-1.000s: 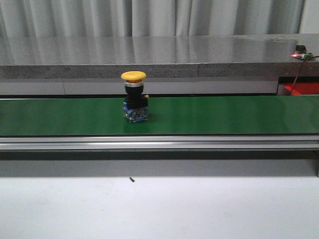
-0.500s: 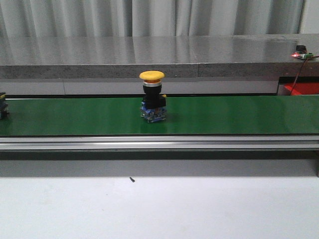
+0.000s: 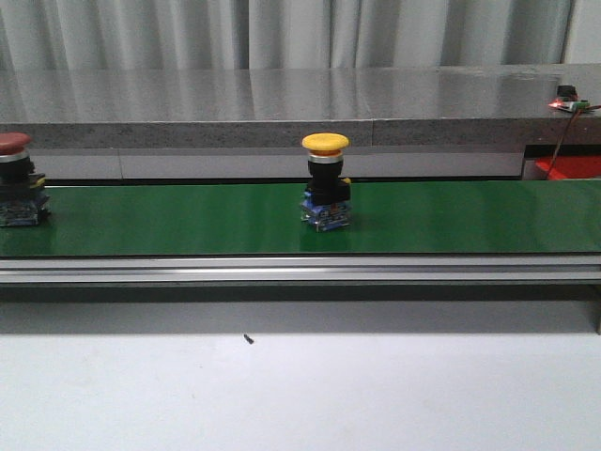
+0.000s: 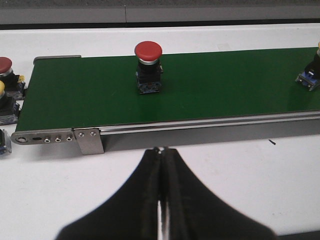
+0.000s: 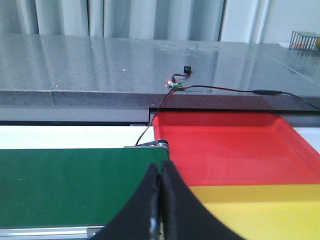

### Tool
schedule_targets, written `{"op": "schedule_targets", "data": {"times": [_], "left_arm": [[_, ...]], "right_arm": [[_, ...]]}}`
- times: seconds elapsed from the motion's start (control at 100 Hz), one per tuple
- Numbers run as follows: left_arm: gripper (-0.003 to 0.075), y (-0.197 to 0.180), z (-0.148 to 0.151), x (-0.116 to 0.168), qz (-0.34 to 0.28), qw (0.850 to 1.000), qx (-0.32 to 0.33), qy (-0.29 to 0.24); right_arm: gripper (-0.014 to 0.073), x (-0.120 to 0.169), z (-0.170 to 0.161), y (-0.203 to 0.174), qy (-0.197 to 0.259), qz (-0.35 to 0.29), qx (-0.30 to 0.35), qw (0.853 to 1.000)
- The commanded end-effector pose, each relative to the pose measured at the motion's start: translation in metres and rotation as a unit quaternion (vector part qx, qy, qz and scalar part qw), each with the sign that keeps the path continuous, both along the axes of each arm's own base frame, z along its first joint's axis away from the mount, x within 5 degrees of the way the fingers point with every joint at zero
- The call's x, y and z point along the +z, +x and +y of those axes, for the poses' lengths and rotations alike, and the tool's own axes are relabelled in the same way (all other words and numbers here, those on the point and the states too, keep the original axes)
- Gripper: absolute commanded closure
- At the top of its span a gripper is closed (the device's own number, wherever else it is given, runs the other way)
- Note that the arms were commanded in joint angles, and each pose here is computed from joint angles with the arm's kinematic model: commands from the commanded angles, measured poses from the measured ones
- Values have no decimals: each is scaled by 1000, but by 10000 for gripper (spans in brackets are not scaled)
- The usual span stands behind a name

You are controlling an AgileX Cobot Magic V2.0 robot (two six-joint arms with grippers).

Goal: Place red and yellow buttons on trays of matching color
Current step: 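Lower the right gripper onto the yellow button on the belt and grasp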

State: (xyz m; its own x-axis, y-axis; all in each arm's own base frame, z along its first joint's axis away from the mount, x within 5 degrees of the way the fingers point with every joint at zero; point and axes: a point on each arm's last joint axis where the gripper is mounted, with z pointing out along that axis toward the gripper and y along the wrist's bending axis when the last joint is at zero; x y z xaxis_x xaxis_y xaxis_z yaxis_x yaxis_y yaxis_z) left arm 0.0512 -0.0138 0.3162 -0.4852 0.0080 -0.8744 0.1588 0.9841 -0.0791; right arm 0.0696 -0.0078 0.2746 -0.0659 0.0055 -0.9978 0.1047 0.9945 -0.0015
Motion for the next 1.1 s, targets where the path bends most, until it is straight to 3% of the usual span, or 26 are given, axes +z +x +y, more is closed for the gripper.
{"op": "schedule_targets", "data": {"times": [0.0,0.36,0.7,0.8,0.99,1.09], "left_arm": [[740,-2,0,10,-45,999,-1,-10],[740,-4,0,9,-48,999,1,-10],[740,-4,0,9,-48,999,1,-10],[740,-4,0,9,-48,999,1,-10],[740,-4,0,9,-48,999,1,-10],[740,-4,0,9,-48,999,1,-10]], "right_arm": [[662,29,0,11,-1,-17,3,1000],[662,70,8,71,4,111,44,993],[647,74,42,133,7,251,113,961],[536,74,57,150,2,284,136,949],[90,70,84,181,2,349,164,923],[10,66,95,195,-6,379,170,910]]}}
